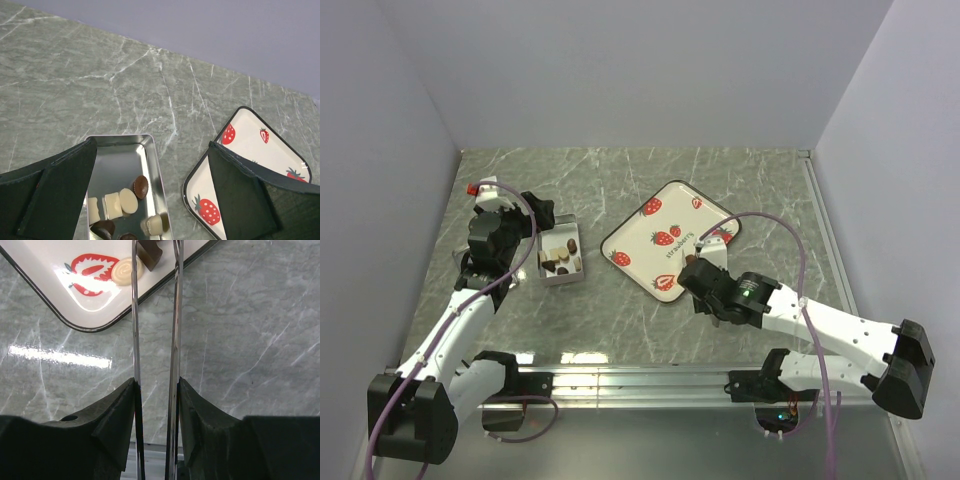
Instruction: Pack the chocolate
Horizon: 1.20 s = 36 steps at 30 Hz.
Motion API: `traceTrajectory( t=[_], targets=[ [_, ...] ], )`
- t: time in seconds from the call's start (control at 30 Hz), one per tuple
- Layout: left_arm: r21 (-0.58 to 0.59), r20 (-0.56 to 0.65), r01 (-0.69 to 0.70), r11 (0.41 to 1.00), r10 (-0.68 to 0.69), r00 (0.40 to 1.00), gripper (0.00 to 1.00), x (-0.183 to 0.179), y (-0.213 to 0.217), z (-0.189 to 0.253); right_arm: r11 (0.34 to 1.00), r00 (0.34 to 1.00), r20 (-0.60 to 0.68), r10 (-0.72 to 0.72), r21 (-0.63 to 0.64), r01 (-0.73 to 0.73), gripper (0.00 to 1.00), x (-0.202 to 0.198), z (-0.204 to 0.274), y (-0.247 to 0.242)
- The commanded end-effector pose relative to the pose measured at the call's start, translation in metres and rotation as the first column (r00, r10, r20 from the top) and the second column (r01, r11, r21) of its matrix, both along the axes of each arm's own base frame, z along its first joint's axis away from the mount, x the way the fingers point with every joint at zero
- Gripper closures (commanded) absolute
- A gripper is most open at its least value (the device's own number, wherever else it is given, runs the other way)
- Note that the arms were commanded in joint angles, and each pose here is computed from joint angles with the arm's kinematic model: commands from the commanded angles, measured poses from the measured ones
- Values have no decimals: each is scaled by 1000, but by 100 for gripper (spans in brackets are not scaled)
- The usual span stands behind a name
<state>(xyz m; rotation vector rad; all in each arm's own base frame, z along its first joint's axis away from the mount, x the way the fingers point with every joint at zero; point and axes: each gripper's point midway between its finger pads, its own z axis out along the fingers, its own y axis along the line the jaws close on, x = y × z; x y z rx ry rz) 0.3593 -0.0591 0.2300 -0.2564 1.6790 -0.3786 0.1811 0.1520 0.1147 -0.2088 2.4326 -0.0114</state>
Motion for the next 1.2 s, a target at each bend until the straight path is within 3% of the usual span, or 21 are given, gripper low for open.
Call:
traceTrajectory(
  t=[0.0, 1.17],
  targets=[
    [-5, 75, 4, 1000, -3, 997, 0, 3, -2, 27, 1000, 999, 27, -17, 25, 16, 55, 4, 6, -2],
    [-7, 82, 4, 1000, -3, 997, 1, 0, -1, 29, 999, 999, -32, -38, -18, 37, 55, 4, -8, -7]
  ],
)
